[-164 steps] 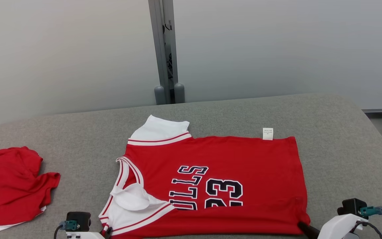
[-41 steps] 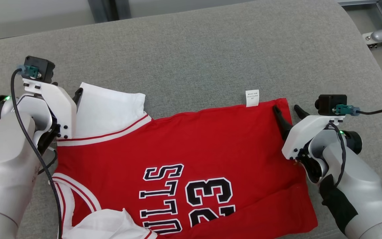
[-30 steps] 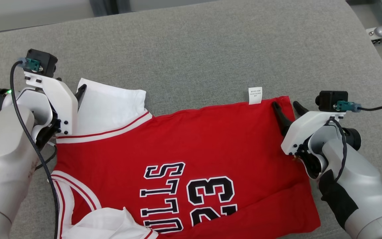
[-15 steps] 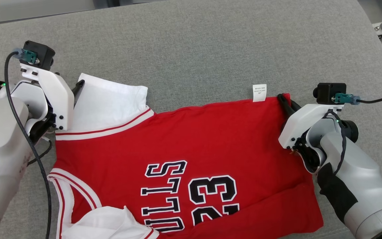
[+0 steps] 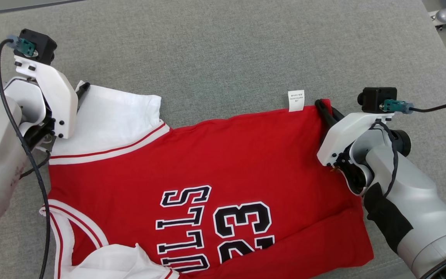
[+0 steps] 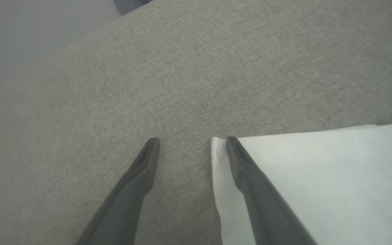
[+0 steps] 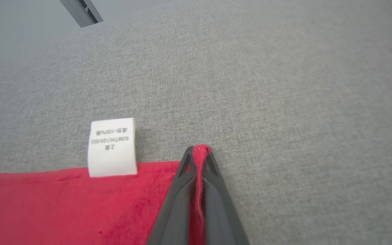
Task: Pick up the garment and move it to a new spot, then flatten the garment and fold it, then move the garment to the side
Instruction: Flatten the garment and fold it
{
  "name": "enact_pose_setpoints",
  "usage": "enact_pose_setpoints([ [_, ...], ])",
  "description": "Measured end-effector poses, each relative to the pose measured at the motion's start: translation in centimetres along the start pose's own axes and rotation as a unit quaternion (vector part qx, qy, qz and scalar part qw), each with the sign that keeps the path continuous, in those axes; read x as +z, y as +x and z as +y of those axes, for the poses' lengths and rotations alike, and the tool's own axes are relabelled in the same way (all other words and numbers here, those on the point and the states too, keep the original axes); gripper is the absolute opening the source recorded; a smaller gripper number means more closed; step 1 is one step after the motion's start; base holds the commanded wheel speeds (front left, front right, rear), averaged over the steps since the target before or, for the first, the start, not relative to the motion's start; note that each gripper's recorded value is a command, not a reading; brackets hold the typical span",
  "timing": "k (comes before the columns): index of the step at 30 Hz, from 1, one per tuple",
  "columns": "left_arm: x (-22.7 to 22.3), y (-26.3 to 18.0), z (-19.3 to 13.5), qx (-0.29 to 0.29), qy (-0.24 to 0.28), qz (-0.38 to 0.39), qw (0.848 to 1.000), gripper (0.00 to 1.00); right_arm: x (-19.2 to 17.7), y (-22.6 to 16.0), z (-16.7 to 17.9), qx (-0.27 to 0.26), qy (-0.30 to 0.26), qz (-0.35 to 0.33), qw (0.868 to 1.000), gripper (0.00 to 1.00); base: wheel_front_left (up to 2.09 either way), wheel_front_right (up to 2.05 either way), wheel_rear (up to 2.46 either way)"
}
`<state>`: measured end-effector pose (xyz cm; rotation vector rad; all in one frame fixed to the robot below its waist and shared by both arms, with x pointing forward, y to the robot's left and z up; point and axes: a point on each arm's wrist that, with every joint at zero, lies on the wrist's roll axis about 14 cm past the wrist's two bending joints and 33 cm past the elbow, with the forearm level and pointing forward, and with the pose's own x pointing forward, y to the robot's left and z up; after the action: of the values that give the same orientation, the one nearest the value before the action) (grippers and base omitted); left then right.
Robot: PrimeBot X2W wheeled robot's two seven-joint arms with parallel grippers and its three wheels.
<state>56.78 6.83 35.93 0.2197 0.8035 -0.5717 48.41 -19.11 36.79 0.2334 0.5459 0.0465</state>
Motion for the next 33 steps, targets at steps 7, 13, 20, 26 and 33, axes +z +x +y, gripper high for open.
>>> enact_pose_setpoints([
  [7,-0.7,0.0,-0.9,-0.018,0.009,0.027,0.999,0.71,0.0,0.0,0.2,0.003,0.006,-0.001,1.0,0.0,0.0,0.0,0.0],
  [13,-0.7,-0.2,-1.4,-0.029,0.005,0.026,0.999,0.0,-0.1,0.0,0.3,0.004,0.005,-0.001,1.0,0.0,0.0,0.0,0.0],
  [20,0.1,-0.7,-0.6,-0.017,0.002,-0.004,1.0,0.0,0.0,-0.2,0.3,0.005,0.003,0.0,1.0,0.0,0.0,0.0,0.0],
  [26,2.4,-2.1,-1.2,-0.022,-0.012,-0.06,0.998,0.0,0.2,-1.0,0.5,0.009,0.003,-0.011,1.0,0.0,0.0,0.0,0.0],
  [33,2.8,-4.4,-1.6,-0.023,-0.016,-0.093,0.995,0.0,0.0,-2.4,0.3,0.017,-0.015,-0.02,1.0,0.0,0.0,0.0,0.0],
])
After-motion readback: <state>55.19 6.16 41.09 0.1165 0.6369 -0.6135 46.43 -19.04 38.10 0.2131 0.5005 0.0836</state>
